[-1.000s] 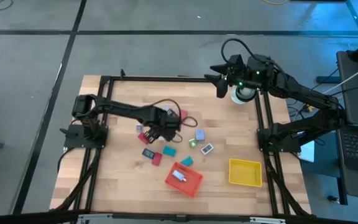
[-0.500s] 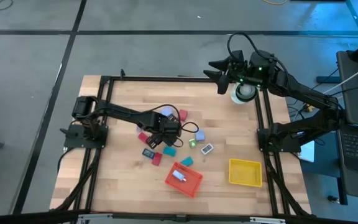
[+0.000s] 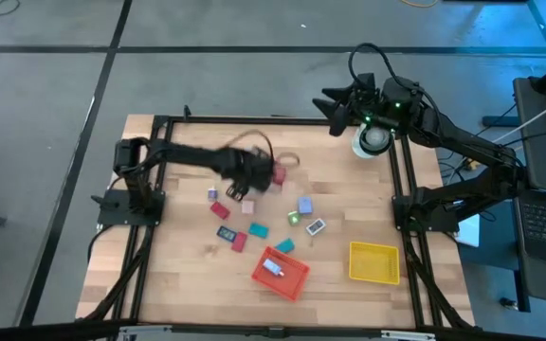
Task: Pick & Place Office items
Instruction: Put the top green charger adapter into the orange bin
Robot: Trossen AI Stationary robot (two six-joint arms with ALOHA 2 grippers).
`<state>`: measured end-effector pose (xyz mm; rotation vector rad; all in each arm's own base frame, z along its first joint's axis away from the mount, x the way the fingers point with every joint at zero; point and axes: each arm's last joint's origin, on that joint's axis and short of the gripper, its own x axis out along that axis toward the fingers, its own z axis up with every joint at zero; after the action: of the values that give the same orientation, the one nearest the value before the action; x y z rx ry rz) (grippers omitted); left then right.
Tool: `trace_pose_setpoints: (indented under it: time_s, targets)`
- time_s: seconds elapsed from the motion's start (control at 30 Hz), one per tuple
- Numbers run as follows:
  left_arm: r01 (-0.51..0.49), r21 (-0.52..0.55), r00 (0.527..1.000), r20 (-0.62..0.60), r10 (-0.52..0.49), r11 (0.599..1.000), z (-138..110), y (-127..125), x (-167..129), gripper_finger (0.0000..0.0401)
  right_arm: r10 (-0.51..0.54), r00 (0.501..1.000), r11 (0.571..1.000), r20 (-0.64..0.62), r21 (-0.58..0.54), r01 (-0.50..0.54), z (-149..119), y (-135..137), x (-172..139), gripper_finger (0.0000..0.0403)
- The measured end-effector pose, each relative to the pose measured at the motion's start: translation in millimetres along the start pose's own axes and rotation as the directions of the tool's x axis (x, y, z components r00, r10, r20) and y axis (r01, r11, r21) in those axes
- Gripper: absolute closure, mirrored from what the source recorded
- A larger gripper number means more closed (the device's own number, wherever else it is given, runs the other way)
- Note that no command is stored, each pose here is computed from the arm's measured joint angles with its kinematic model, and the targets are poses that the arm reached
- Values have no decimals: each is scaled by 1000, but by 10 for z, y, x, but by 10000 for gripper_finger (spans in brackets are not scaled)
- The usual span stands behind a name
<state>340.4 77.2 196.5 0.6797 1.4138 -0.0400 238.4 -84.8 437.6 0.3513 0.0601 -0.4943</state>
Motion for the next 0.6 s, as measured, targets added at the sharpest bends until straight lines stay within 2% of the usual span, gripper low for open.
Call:
trace_pose_setpoints:
  time_s: [0.1,0.23,0.3,0.33,0.4,0.43,0.47,0.5,0.53,0.57,0.6]
  targets:
    - [0,-32,1000,-13,-1,999,-138,172,51,106,0,1000,1000,0,13,0,0,0,0,142]
    - [-23,50,999,33,21,998,-188,357,1,106,0,1000,1000,0,14,0,0,0,0,142]
    - [-18,55,997,78,13,998,-194,421,-9,106,-3,1000,1000,1,14,3,0,-1,0,142]
    - [6,8,992,122,-7,1000,-200,458,-16,106,-7,1000,1000,3,13,7,1,-2,0,142]
    - [102,-193,974,220,-58,976,-216,552,-10,106,-10,1000,1000,3,14,10,1,-3,0,142]
    - [169,-345,963,257,-80,923,-242,621,22,106,-9,1000,1000,3,13,9,1,-3,0,142]
    - [248,-495,950,293,-109,832,-290,686,72,107,-10,1000,1000,3,13,10,1,-3,0,142]
    - [319,-608,936,324,-140,727,-355,742,127,107,-9,1000,1000,4,13,9,1,-3,0,142]
    - [379,-649,917,360,-174,660,-411,783,159,107,-9,1000,1000,3,13,9,1,-3,0,142]
    - [405,-666,908,370,-194,626,-460,814,164,107,-9,1000,1000,3,13,9,1,-3,0,142]
    - [399,-672,913,358,-197,624,-476,827,142,107,-9,1000,1000,3,13,9,1,-3,0,142]
